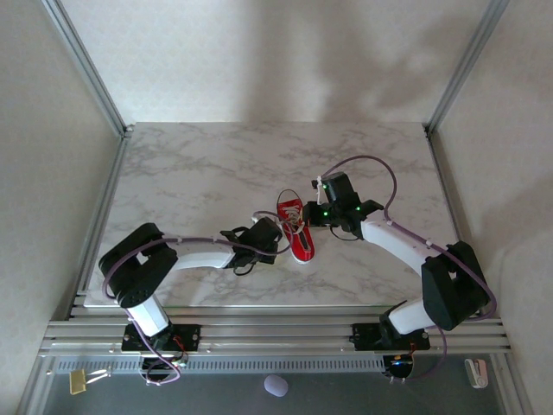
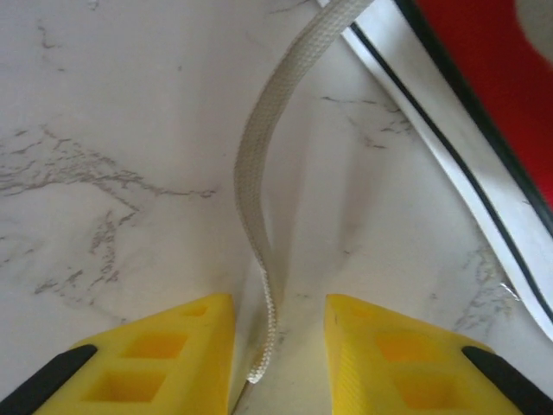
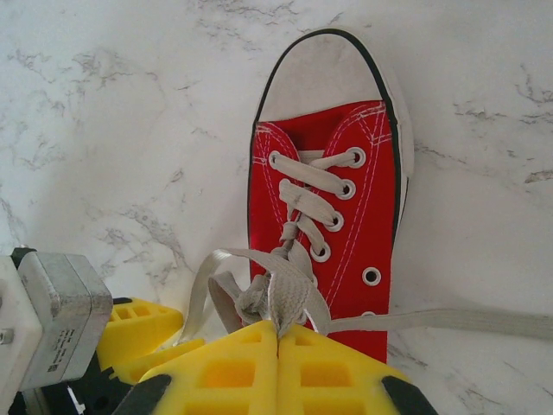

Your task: Tie the shoes

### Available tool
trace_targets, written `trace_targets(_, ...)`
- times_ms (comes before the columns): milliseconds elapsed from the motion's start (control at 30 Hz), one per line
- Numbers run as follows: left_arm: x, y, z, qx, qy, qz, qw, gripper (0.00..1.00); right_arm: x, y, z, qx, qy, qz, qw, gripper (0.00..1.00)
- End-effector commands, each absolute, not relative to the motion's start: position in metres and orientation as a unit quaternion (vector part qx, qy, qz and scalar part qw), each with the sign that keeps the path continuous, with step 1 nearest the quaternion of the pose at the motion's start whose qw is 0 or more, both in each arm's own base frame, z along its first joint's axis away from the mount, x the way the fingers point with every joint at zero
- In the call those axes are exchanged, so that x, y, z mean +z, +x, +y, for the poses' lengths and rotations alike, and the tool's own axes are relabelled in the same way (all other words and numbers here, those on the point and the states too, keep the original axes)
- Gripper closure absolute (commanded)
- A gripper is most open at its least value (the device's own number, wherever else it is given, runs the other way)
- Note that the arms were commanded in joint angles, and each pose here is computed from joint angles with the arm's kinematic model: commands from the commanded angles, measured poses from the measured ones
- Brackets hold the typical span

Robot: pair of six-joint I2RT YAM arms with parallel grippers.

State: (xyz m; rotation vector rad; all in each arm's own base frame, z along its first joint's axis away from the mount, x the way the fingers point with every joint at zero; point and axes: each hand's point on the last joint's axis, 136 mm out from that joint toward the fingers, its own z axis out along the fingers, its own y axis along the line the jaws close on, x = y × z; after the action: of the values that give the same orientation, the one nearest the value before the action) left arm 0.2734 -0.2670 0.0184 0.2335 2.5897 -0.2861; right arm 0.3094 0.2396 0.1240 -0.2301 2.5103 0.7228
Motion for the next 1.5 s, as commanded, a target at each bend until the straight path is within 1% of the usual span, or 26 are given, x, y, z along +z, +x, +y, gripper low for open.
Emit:
trace_targets(0,0.014,0.273,-0.254,-0.058,0.089,0.960,0.261,0.71,0.126,0.311,0.237,0.256,-0.079,0.928,0.260,1.00)
trace_targets(200,0.015,0.266,-0.267,-0.082,0.099,0.957,0.259,0.84,0.127,0.314,0.232,0.242,-0.083,0.927,0.274,1.00)
trace_targets(333,0.017,0.260,-0.277,-0.111,0.105,0.954,0.257,0.85,0.124,0.315,0.232,0.240,-0.080,0.927,0.276,1.00)
trace_targets(433,0.018,0.258,-0.279,-0.119,0.108,0.953,0.255,0.89,0.120,0.313,0.237,0.255,-0.087,0.926,0.266,1.00)
trace_targets(600,0.021,0.252,-0.281,-0.135,0.118,0.951,0.252,0.93,0.119,0.314,0.239,0.268,-0.082,0.923,0.262,1.00)
trace_targets(800,0.029,0.232,-0.289,-0.186,0.135,0.944,0.237,0.96,0.125,0.316,0.235,0.268,-0.069,0.921,0.275,1.00)
trace_targets(1033,0.030,0.213,-0.304,-0.217,0.152,0.939,0.220,1.00,0.125,0.317,0.232,0.258,-0.066,0.925,0.271,1.00)
trace_targets(1167,0.031,0.206,-0.310,-0.231,0.158,0.936,0.215,1.00,0.124,0.317,0.232,0.256,-0.067,0.926,0.269,1.00)
trace_targets(1200,0.030,0.206,-0.309,-0.230,0.157,0.936,0.214,0.99,0.123,0.316,0.232,0.255,-0.067,0.927,0.268,1.00)
trace_targets(1333,0.026,0.207,-0.308,-0.229,0.151,0.937,0.217,0.81,0.122,0.317,0.232,0.256,-0.066,0.927,0.267,1.00)
trace_targets(1467,0.039,0.212,-0.312,-0.245,0.142,0.930,0.233,0.67,0.122,0.315,0.233,0.258,-0.067,0.927,0.264,1.00)
